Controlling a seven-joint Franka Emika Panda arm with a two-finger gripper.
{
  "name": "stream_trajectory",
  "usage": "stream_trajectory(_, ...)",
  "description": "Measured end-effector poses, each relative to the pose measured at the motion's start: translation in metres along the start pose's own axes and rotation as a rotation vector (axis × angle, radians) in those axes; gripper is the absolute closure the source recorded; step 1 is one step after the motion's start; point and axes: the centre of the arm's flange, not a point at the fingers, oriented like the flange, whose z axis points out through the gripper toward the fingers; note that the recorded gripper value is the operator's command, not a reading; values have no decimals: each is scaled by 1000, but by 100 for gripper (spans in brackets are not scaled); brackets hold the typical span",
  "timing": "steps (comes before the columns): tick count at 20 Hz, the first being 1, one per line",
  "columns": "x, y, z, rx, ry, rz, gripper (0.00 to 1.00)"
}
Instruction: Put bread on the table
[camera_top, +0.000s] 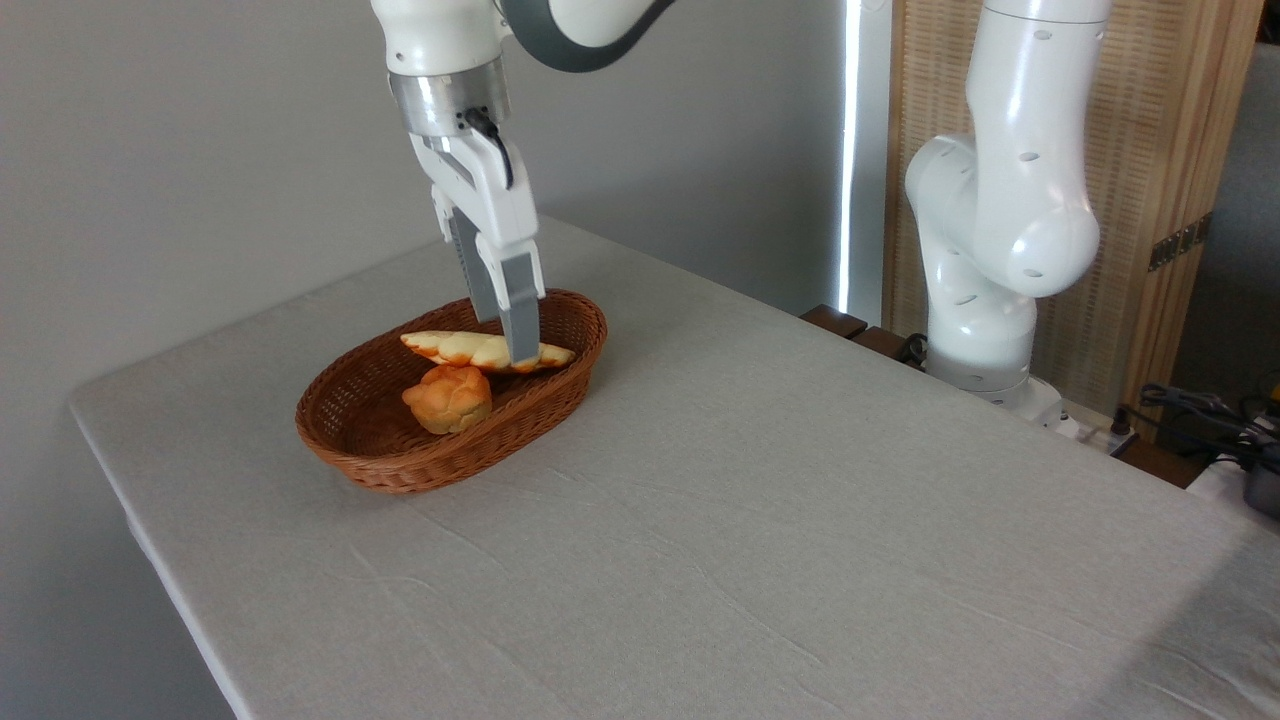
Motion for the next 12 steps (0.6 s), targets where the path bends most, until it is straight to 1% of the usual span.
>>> stream_trajectory(1, 7, 11, 1, -12, 6, 18, 0)
stream_trajectory(3, 20, 29, 4, -53, 26, 40, 0)
stream_trajectory(5, 29, 41, 12, -74, 38, 57, 0)
stream_trajectory(9, 42, 63, 51, -86, 35, 90, 0)
stream_trajectory(12, 48, 67, 76, -106, 33, 85, 0)
